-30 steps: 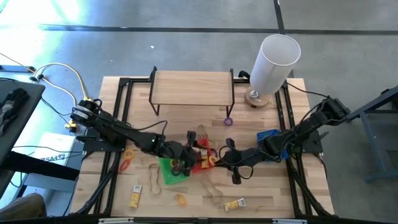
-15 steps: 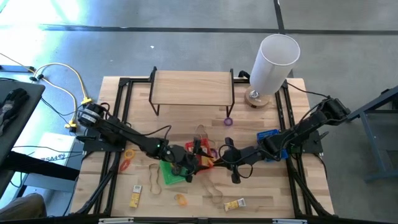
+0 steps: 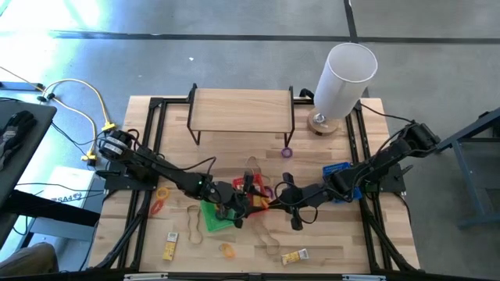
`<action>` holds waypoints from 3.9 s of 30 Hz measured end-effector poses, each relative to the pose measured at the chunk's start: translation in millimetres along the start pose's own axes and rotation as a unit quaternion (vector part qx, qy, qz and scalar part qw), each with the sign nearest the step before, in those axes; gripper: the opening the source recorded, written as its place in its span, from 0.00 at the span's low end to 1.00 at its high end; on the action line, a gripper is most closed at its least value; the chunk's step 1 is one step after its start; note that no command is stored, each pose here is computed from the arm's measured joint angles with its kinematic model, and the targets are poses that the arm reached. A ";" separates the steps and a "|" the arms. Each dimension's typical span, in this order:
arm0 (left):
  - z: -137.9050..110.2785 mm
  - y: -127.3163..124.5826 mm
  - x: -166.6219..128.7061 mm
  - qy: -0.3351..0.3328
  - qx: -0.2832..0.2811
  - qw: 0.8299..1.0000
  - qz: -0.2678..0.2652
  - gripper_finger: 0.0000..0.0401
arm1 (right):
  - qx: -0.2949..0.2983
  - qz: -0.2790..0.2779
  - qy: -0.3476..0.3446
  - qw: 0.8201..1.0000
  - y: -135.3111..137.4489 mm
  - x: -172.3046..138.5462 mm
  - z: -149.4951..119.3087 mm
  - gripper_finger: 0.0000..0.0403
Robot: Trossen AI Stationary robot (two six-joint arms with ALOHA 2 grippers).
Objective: Pick & Place Office Desk Supplies
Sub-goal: Put the yellow spring keychain into the green bin, then put the white rubber band into the blue bin
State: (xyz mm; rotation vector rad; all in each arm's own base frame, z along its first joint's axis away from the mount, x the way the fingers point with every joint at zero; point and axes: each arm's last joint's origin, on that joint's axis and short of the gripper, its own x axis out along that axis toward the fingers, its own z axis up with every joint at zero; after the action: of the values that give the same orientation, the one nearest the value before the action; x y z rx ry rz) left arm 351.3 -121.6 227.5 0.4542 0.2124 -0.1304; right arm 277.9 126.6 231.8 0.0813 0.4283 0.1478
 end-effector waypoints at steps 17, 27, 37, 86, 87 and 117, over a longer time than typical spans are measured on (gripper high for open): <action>1.1 -2.1 -0.6 -0.002 -0.002 1.000 -0.002 0.03 | 0.014 0.010 0.003 1.000 0.7 0.0 -0.3 0.03; -1.0 -10.1 -2.9 0.024 -0.019 1.000 0.002 0.03 | 0.023 -0.034 -0.002 0.999 -2.0 -0.2 -0.9 0.43; 26.7 -27.6 -42.7 0.128 -0.070 0.989 -0.021 0.02 | -0.006 -0.059 0.011 0.998 -4.1 -0.5 -3.9 0.72; -39.5 -13.1 -45.9 0.499 -0.240 0.807 -0.207 0.12 | 0.004 -0.032 0.026 0.999 0.6 -1.4 -6.8 0.74; -39.7 -13.1 -46.1 0.500 -0.240 0.806 -0.207 0.12 | 0.004 -0.032 0.026 0.999 0.6 -1.4 -6.8 0.74; -47.0 -1.4 -49.6 0.536 -0.260 0.786 -0.166 0.37 | 0.003 -0.032 0.026 0.999 0.6 -1.4 -6.8 0.73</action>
State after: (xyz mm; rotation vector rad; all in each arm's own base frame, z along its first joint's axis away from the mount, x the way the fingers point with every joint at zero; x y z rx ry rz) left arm 294.9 -98.0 197.2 -0.1263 1.4297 -0.1384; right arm 273.7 127.3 226.3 0.0688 0.4821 0.0861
